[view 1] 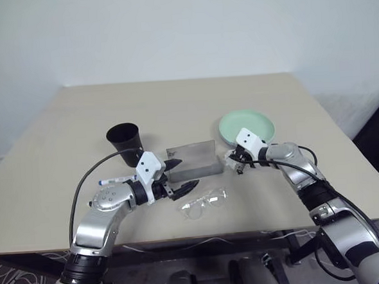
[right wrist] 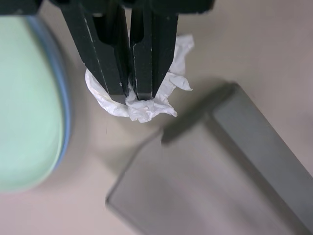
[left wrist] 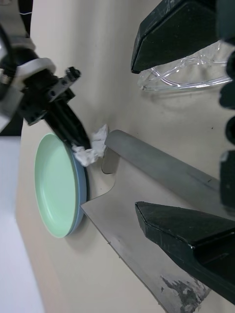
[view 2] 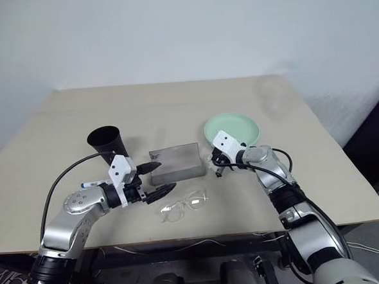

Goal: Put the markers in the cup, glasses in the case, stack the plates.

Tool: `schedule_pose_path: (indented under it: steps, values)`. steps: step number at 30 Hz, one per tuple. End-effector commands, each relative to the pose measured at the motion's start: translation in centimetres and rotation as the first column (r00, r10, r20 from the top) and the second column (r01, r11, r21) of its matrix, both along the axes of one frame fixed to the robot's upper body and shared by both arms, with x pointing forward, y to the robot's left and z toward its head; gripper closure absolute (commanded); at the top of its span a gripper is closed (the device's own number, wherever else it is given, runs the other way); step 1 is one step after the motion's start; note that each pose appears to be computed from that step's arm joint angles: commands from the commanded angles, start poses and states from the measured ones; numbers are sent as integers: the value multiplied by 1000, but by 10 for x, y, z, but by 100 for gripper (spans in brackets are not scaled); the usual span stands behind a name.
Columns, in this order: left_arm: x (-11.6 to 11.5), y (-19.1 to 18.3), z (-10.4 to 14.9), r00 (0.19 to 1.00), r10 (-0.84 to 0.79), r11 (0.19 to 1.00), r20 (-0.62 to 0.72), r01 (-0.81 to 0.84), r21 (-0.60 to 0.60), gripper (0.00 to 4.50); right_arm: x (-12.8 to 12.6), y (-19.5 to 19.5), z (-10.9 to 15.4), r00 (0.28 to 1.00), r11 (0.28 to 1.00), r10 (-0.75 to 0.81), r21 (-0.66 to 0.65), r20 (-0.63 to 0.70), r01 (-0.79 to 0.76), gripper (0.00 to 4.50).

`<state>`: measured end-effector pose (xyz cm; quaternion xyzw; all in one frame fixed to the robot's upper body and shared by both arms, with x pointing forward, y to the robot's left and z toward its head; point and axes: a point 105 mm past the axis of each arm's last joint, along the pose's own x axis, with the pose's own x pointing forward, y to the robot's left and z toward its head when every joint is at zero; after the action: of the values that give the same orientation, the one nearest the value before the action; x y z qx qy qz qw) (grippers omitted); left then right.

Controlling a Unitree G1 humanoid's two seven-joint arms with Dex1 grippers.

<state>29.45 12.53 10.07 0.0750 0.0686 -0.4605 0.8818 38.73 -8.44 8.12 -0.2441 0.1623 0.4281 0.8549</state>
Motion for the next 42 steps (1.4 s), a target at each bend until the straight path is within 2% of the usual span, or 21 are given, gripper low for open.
schedule_pose_path:
  steps: [1,4,6,10,16,21,29,34,38,42]
  values:
    - [-2,-4,13,998,-20,1000,53,20,-3,0,11,-4,46,994,994,-40,103,98,30,446]
    - [-3,-4,11,999,-19,1000,50,19,-3,0,26,-14,68,985,983,-120,151,121,101,446]
    - [-3,-5,11,999,-21,1000,49,21,-4,0,36,-20,72,979,978,-165,151,124,145,446]
    - [-1,-9,12,998,-25,1000,55,25,-10,0,57,-33,61,956,958,-273,126,112,259,446]
    - [2,-15,15,997,-33,999,70,34,-16,0,74,-46,48,914,921,-387,107,119,375,446]
    - [2,-16,15,997,-39,999,72,40,-14,0,78,-49,49,905,913,-405,113,134,392,321]
    - [3,-16,15,996,-56,998,67,56,0,0,78,-56,51,901,916,-399,114,170,384,47]
    - [0,-12,19,994,-108,994,25,108,-2,0,64,-53,56,940,956,-275,165,203,244,47]
    - [-1,-8,20,983,-185,981,-10,186,52,0,45,-51,55,963,976,-155,185,219,115,47]
    - [-2,-2,23,943,-318,934,-96,329,140,0,25,-47,54,972,981,-47,192,232,1,47]
